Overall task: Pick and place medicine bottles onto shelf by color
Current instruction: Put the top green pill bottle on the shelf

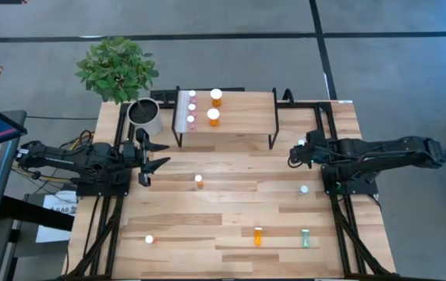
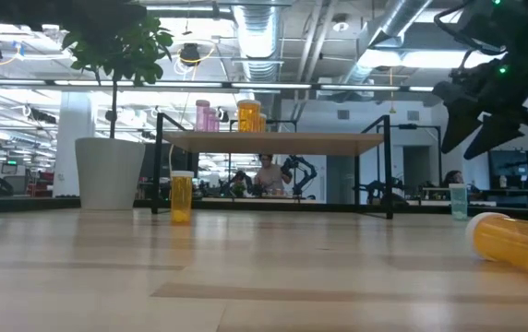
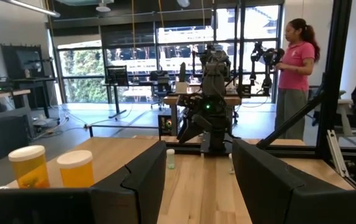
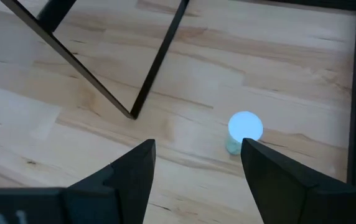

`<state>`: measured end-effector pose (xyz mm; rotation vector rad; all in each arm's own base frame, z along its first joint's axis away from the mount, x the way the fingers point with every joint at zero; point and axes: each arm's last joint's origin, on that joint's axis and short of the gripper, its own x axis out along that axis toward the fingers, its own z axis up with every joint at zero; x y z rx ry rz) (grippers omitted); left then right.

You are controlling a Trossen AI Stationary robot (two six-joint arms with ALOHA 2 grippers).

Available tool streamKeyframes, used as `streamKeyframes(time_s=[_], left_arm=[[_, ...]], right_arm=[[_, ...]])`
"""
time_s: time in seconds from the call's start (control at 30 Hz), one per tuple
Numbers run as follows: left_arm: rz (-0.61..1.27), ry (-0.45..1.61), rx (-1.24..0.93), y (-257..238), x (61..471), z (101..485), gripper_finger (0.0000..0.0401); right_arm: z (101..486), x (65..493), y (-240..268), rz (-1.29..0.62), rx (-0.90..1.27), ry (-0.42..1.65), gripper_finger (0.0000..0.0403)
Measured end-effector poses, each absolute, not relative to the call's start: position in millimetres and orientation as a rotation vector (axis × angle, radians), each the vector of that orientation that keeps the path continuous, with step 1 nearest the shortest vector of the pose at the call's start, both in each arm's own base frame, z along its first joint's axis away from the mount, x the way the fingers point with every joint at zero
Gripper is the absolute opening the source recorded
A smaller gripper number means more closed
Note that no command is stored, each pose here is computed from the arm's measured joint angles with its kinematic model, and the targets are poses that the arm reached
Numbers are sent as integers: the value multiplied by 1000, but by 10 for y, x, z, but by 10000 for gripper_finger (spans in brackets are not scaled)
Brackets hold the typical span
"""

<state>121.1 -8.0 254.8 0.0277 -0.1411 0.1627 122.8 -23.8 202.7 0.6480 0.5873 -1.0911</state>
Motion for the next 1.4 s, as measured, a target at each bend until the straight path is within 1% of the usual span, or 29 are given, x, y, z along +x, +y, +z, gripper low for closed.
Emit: streamKeyframes(time_s=[0.37, 0.87, 1.4], left_arm=[[163, -141, 28, -79, 1211, 2548, 173], [164, -140, 28, -79, 1211, 2546, 173], [164, -138, 32, -79, 1211, 2545, 173]], right_arm=[[2024, 1229, -247, -1099, 650, 587, 260], [1900, 1316, -339, -1184, 646, 680, 260], [1907, 1257, -554, -1320, 694, 635, 260]])
